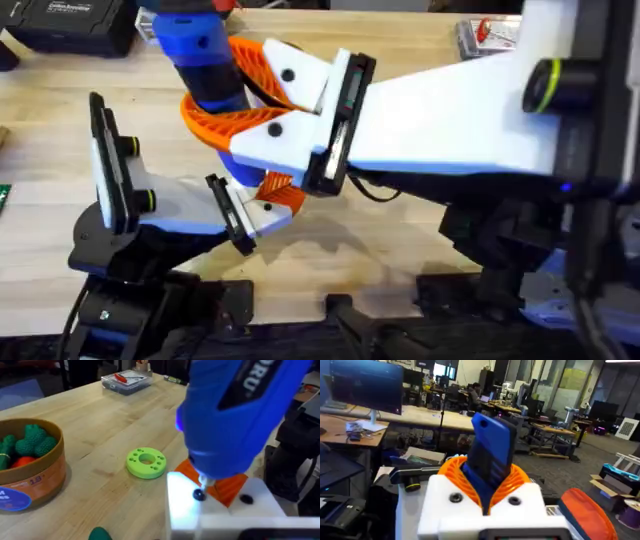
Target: Pick up the gripper from the table and insert it into the empty holder that is missing its gripper. Then pick up a screw, insert it into the mounting hole, and use the screwdriver to tighten it. Finally, clean up the table by picking up the vegetable and placing it into the bucket.
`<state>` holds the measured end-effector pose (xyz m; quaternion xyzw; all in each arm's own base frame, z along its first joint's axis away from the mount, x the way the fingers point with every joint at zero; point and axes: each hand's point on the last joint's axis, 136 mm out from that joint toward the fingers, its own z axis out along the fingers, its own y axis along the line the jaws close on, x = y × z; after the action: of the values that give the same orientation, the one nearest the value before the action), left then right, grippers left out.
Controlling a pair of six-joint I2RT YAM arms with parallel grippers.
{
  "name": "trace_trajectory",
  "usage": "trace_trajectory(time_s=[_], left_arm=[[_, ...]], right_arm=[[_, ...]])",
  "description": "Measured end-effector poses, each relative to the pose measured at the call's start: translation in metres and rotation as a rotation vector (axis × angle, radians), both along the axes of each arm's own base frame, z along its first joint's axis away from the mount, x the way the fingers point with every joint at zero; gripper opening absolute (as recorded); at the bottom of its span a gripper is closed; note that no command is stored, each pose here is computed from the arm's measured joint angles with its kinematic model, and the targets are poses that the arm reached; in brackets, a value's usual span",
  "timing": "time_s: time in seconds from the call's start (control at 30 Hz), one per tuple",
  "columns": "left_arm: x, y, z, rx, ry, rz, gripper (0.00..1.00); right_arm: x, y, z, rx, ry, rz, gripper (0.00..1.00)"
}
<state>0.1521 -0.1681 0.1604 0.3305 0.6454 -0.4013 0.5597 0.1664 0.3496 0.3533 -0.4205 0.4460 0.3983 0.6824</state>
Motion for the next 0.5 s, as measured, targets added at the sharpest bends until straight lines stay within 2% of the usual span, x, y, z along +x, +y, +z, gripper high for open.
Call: trace_trajectory(time_s=[0.5], left_arm=[[0.0, 0.0, 0.0, 0.0, 0.0, 0.0, 0.005]], right_arm=[[0.0003, 0.0, -0.0008, -0.006, -0.008, -0.003, 0.025]])
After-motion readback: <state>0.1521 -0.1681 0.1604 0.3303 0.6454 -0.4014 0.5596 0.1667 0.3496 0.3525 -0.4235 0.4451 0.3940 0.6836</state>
